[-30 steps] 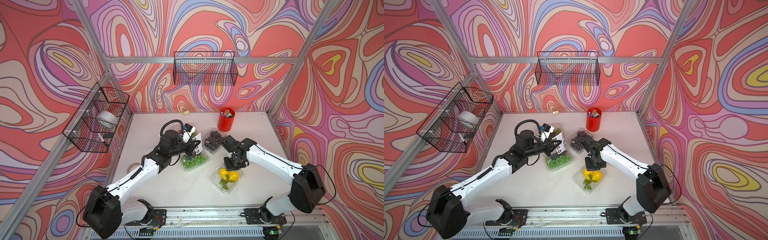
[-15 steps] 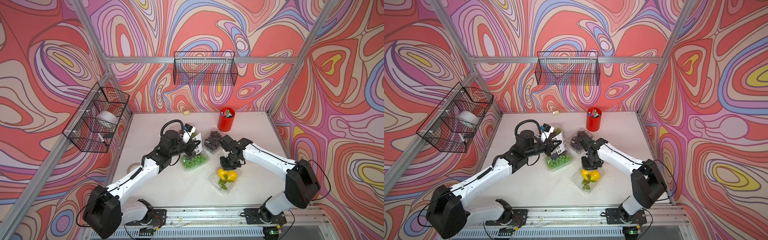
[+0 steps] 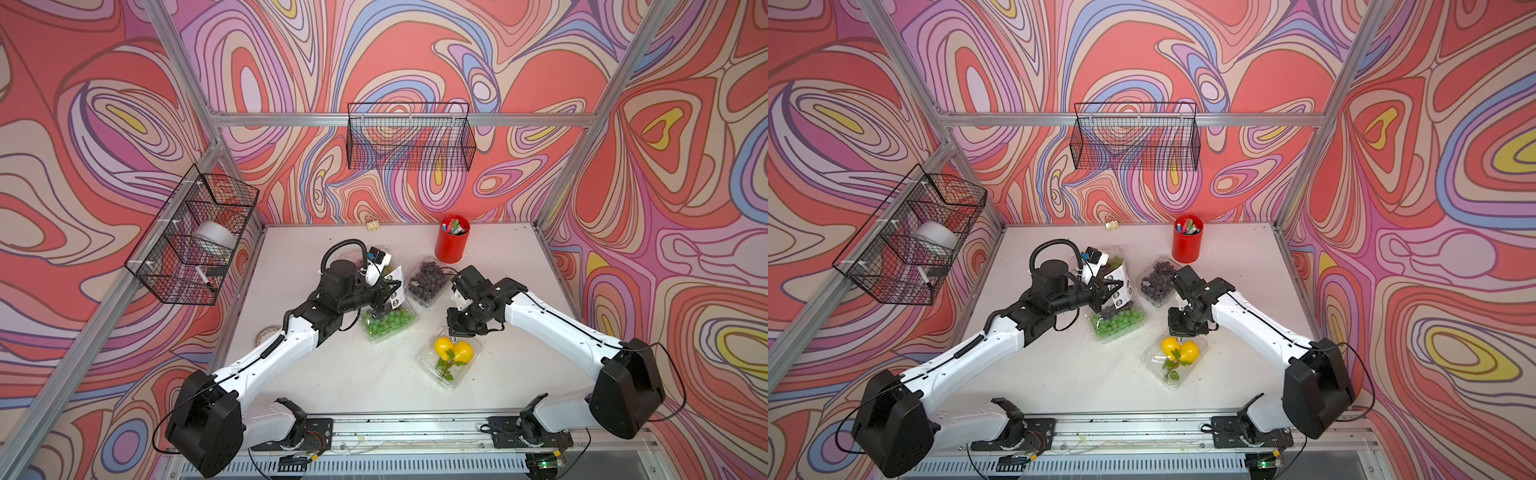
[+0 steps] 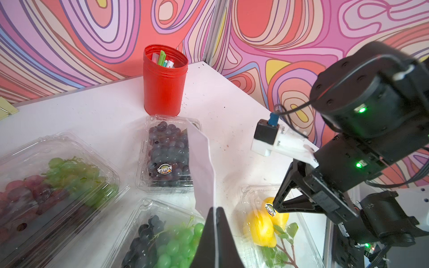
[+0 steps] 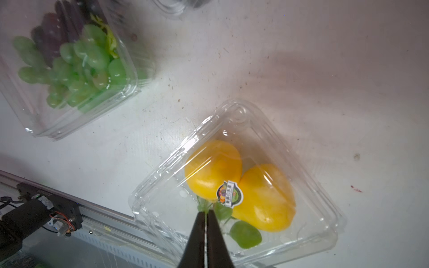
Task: Label fruit boxes
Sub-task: Stick the label on the fruit box.
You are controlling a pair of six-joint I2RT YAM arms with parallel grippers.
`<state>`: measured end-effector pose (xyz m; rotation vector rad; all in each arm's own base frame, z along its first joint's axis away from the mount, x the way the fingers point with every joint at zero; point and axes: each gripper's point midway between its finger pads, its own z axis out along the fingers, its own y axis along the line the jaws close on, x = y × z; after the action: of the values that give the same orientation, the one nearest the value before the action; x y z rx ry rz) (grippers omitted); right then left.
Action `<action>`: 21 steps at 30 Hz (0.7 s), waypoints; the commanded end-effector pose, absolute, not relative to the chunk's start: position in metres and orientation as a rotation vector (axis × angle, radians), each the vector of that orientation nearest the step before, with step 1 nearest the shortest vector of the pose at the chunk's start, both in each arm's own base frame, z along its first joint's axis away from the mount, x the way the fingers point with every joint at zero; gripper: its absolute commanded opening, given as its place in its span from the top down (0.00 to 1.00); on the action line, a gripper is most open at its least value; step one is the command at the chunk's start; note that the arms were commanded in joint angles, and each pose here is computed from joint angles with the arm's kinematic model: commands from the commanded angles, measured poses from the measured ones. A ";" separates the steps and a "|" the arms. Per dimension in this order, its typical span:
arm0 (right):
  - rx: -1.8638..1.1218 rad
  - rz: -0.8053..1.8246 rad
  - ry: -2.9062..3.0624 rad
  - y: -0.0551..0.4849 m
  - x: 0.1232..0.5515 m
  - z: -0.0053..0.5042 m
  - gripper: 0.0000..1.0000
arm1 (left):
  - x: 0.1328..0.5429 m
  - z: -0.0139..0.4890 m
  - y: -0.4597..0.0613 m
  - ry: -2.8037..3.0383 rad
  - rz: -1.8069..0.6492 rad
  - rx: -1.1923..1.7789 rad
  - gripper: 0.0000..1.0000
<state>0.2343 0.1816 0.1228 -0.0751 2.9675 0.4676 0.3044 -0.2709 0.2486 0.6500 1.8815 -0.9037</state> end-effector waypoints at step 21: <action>-0.053 0.470 2.953 0.179 0.239 0.104 0.97 | 0.296 0.255 -0.273 1.853 -0.931 0.678 1.00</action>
<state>0.2304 0.1774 0.0887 -0.0426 3.0269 0.4481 0.3038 -0.2713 0.2490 0.6529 1.8798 -0.9071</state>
